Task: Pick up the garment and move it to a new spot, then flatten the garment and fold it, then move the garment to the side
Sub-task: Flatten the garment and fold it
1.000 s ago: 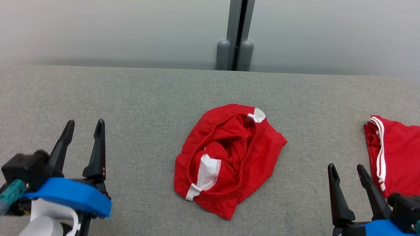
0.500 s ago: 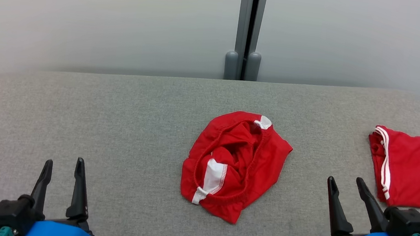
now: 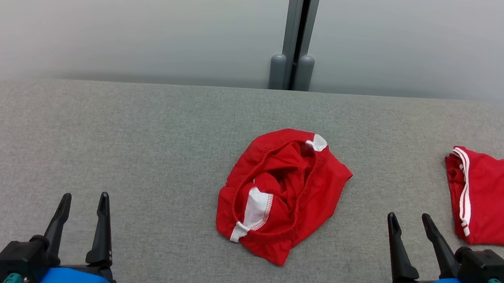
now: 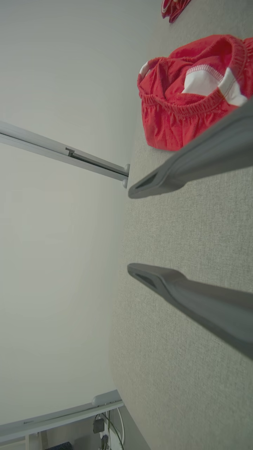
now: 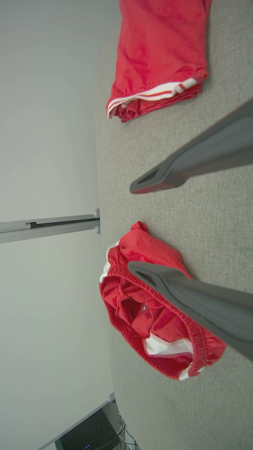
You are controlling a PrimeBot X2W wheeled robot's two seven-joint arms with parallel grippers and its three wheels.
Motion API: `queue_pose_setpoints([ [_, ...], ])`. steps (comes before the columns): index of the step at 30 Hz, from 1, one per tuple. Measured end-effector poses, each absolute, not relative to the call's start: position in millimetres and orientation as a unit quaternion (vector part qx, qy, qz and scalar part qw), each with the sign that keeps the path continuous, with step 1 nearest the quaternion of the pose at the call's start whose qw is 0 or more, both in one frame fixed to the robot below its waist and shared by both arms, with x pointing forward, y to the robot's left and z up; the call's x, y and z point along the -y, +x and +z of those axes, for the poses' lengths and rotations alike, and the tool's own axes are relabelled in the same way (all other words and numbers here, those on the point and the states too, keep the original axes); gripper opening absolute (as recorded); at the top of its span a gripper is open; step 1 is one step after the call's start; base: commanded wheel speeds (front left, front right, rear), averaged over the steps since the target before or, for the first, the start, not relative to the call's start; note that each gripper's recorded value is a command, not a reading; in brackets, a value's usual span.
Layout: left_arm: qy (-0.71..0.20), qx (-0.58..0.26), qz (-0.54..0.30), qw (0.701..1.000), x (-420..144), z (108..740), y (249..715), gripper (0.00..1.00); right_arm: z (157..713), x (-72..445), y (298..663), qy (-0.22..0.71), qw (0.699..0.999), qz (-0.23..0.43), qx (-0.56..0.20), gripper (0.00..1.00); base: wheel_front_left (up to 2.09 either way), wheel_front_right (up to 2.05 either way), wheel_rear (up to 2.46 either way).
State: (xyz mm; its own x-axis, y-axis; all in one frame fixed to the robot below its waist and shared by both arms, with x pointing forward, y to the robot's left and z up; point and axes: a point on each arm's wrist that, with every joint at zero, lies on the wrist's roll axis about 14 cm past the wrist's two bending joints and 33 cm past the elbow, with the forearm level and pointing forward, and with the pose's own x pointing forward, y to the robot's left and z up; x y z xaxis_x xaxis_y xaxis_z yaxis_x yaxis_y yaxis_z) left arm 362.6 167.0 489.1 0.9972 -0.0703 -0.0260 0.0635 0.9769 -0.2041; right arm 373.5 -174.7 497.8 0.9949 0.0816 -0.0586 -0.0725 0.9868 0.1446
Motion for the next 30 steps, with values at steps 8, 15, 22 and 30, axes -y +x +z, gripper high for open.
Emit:
queue_pose_setpoints([
  [8, -0.091, -0.024, -0.085, 0.992, -140.0, 498.3, 376.4, 1.0, 493.6, 172.4, 376.9, 0.071, 0.996, 0.042, -0.039, 1.0, 0.0, 0.0, 0.0],
  [15, -0.074, -0.09, -0.24, 0.964, -60.7, 496.6, 397.1, 1.0, 492.0, 169.3, 387.4, 0.07, 0.996, 0.046, -0.041, 1.0, 0.0, 0.0, 0.0],
  [22, -0.001, -0.236, -0.402, 0.885, 18.8, 442.3, 375.9, 1.0, 480.9, 167.7, 397.2, 0.078, 0.994, 0.048, -0.053, 1.0, 0.0, 0.0, 0.0],
  [30, 0.086, -0.323, -0.461, 0.822, 27.7, 395.9, 359.6, 1.0, 475.4, 174.0, 400.7, 0.089, 0.994, 0.038, -0.053, 1.0, 0.0, 0.0, 0.0],
])
